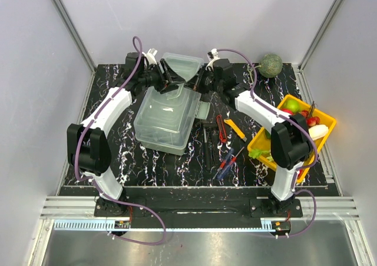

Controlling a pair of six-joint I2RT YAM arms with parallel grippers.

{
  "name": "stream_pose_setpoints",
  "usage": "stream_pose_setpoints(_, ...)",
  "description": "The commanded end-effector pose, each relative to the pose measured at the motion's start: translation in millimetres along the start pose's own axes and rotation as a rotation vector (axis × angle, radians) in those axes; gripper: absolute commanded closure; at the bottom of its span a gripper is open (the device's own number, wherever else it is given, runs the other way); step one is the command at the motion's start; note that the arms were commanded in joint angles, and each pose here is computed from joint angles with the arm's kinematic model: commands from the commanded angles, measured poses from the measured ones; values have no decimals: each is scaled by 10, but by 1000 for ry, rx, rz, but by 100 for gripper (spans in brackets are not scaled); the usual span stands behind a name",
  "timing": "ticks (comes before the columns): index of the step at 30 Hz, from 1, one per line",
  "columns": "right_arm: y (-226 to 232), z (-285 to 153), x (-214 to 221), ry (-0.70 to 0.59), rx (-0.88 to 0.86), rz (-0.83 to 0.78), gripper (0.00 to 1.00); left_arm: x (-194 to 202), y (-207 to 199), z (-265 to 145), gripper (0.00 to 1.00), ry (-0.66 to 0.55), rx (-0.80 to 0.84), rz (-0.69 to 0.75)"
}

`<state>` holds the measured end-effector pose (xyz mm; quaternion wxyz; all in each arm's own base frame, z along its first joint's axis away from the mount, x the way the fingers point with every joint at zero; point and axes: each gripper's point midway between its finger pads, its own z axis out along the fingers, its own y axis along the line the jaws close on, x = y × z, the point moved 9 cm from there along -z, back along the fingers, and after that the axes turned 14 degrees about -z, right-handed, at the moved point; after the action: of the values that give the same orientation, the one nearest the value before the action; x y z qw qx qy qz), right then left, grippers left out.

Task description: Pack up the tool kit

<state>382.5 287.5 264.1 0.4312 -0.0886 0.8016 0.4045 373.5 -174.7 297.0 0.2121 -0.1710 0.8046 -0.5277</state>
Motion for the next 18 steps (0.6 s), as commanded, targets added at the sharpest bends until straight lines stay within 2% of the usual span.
stream_pose_setpoints(1, -52, 91, 55, 49, 25, -43, 98, 37, -259, -160, 39, 4, 48, 117)
stream_pose_setpoints(4, -61, 129, 48, 52, 9, -57, 97, 38, -218, -214, 32, -29, -18, 176)
stream_pose_setpoints(8, -60, 186, 75, 66, -36, -62, 91, 45, -165, -310, 23, -56, -88, 283)
stream_pose_setpoints(13, -68, 230, 109, 82, -45, -41, 88, 21, -129, -439, 23, -124, -209, 409)
stream_pose_setpoints(18, -89, 259, 150, 94, -42, -23, 73, 34, -112, -494, 22, -194, -325, 539)
